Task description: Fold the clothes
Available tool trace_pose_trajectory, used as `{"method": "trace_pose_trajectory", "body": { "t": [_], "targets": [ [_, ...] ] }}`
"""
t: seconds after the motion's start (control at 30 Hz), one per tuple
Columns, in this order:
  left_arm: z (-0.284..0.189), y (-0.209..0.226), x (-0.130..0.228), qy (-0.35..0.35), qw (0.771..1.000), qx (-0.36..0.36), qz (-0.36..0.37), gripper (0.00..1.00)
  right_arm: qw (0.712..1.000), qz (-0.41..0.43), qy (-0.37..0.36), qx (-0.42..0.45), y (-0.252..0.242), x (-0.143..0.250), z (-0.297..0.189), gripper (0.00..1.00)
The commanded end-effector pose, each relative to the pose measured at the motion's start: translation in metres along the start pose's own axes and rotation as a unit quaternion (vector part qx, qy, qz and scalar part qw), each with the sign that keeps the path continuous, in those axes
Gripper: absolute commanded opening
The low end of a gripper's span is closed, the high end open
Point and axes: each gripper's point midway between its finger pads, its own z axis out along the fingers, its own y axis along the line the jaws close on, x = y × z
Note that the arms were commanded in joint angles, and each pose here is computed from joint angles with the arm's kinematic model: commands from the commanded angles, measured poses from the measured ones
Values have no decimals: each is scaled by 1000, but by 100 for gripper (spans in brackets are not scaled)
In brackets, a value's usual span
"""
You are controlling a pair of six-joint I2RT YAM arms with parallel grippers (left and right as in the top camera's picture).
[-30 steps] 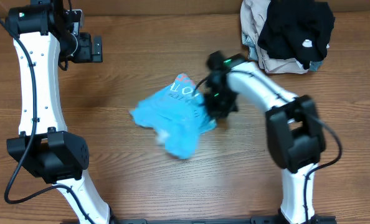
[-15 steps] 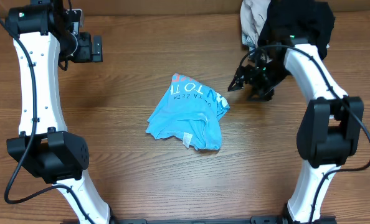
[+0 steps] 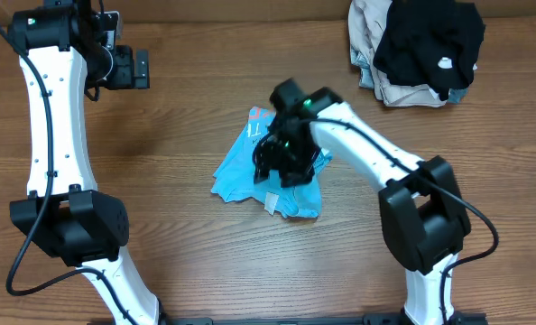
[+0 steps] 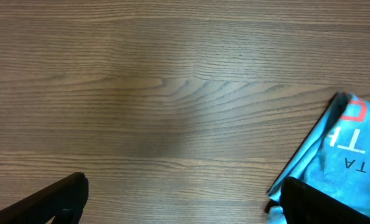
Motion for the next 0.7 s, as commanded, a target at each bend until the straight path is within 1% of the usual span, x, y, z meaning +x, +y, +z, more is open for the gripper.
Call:
{"method": "trace_pose_trajectory", "body": {
  "t": [0.0,0.1,0.2,0.3,0.37,0.43,0.57,0.6,0.67],
  "targets": [
    [0,-2,0,-1,1000,7,-5,100,994,83,-26,66,-30,3,10,68],
    [0,-2,0,-1,1000,7,-5,100,987,120,-34,99,-56,5,25,68],
    [0,-2,0,-1,1000,7,-5,100,985,137,-36,99,-77,6,40,68],
    [0,-2,0,-1,1000,7,-5,100,981,157,-42,105,-99,3,42,68],
    [0,-2,0,-1,1000,7,-5,100,981,144,-52,121,-117,-5,34,70],
    [0,-2,0,-1,1000,7,-5,100,981,125,-68,135,-133,-16,25,73],
    [0,-2,0,-1,1000,7,-5,100,968,95,-126,195,-183,-49,-7,79],
    [0,-2,0,-1,1000,7,-5,100,964,98,-138,207,-194,-55,-15,84],
    [0,-2,0,-1,1000,7,-5,100,961,117,-153,199,-209,-66,-32,90]
  ]
}}
